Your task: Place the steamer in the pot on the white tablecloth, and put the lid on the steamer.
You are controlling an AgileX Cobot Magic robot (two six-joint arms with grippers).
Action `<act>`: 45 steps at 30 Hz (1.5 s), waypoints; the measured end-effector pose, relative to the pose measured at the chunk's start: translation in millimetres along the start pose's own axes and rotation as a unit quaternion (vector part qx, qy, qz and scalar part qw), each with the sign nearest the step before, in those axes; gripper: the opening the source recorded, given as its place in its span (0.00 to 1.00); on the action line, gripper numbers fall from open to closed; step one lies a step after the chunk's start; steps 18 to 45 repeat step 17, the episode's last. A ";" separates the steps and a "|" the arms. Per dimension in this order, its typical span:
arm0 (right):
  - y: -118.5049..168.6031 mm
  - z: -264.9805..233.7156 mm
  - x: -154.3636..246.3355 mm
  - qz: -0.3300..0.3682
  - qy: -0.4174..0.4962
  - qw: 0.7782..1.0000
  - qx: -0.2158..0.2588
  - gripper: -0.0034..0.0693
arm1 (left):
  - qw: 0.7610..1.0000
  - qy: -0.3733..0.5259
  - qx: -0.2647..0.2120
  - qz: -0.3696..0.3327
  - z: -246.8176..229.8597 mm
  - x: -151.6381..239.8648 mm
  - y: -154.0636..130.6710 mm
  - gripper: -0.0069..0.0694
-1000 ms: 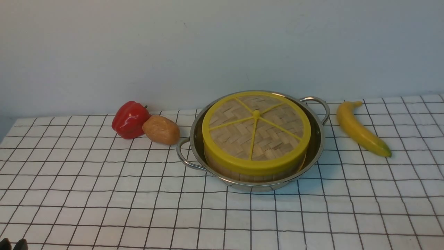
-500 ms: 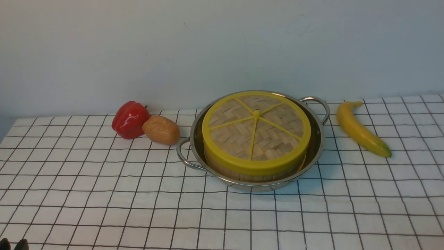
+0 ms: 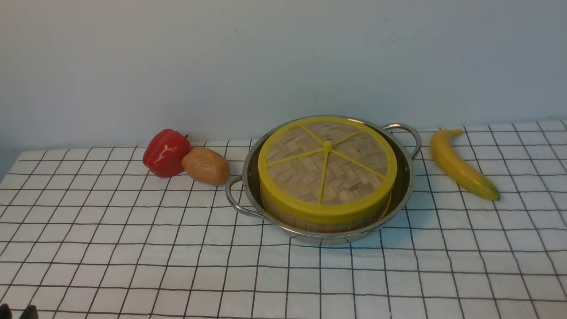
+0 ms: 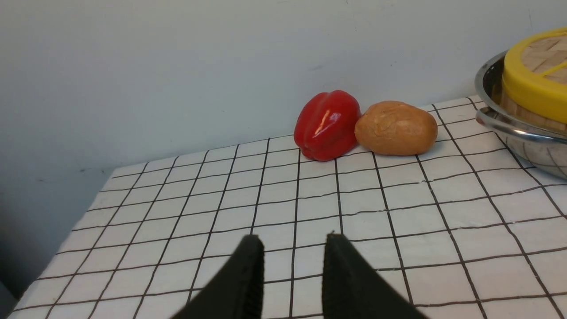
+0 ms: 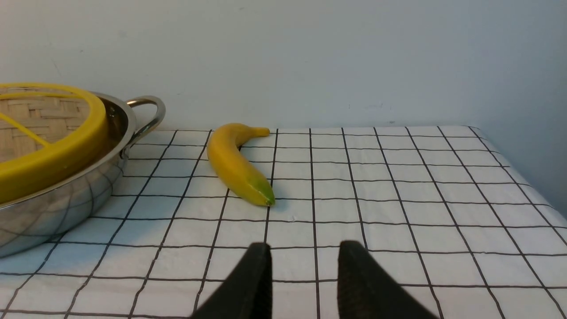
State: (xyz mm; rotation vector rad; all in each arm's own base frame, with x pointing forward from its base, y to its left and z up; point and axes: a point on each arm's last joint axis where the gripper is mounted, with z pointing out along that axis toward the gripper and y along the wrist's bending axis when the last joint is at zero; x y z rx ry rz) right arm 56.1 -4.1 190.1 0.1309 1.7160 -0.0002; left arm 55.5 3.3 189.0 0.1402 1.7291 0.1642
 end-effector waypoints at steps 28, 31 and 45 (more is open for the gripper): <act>0.0 0.0 0.0 0.000 0.000 1.000 0.000 0.38 | 1.000 0.000 0.000 0.000 0.0 0.0 0.0 0.37; 0.0 0.0 0.0 0.000 0.000 1.000 0.000 0.38 | 1.000 0.000 0.000 0.000 0.0 0.0 0.0 0.37; 0.0 0.0 0.0 0.000 0.000 1.000 0.000 0.38 | 1.000 0.000 0.000 0.000 0.0 0.0 0.0 0.37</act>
